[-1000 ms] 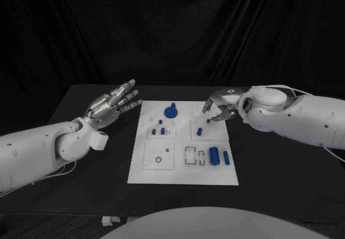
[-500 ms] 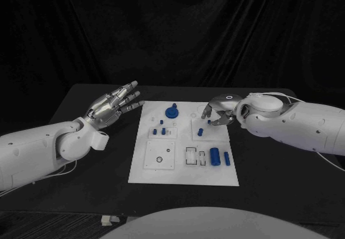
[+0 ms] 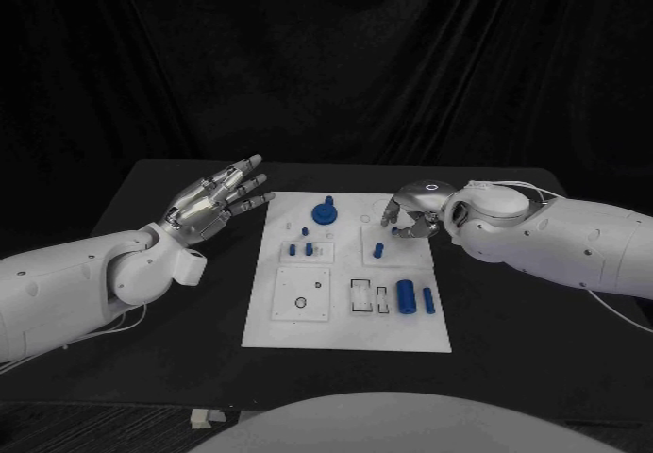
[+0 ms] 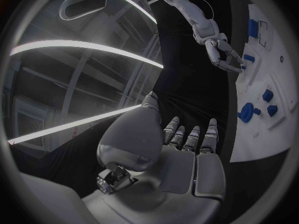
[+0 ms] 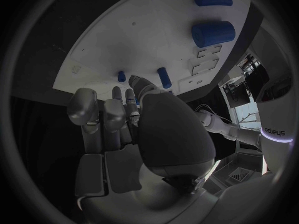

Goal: Assemble the parts on the task board

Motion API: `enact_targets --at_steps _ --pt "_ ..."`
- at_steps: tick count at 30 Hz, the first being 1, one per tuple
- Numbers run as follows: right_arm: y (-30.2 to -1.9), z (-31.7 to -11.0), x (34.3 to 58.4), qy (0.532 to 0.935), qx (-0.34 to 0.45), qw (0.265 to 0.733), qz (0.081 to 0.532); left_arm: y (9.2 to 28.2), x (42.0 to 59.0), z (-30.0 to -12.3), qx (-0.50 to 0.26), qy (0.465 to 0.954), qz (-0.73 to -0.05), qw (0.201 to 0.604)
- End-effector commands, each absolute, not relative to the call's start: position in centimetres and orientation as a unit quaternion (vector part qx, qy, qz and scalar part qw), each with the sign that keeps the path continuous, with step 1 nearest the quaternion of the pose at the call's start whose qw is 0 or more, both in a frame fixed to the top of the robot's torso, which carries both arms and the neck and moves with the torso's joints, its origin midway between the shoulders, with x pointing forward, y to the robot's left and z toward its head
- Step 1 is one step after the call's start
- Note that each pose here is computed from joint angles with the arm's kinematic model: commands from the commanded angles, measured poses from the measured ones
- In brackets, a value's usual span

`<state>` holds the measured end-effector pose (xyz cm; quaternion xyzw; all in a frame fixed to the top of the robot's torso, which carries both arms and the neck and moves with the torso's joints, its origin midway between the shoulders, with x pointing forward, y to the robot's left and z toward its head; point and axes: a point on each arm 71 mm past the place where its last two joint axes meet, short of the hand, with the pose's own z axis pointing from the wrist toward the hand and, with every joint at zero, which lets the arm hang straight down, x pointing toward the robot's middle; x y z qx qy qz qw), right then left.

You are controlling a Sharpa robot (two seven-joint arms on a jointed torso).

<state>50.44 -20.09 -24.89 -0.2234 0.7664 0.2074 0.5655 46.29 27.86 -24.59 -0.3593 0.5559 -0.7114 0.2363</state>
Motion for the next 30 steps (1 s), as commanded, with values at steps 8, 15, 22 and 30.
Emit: enact_targets --at_steps 8,15,22,30 --pt "-20.3 -25.2 50.7 0.756 -0.231 0.579 0.199 27.7 46.3 -24.6 -0.361 0.552 -0.716 0.227" --pt "-20.6 -25.7 50.8 0.76 -0.23 0.576 0.195 27.5 46.3 -24.7 -0.361 0.555 -0.716 0.223" --pt "-20.7 -26.0 50.8 0.761 -0.23 0.575 0.194 27.5 46.3 -24.8 -0.361 0.557 -0.715 0.221" --pt "-20.6 -26.3 50.8 0.759 -0.231 0.575 0.198 27.5 46.3 -24.9 -0.362 0.558 -0.715 0.218"
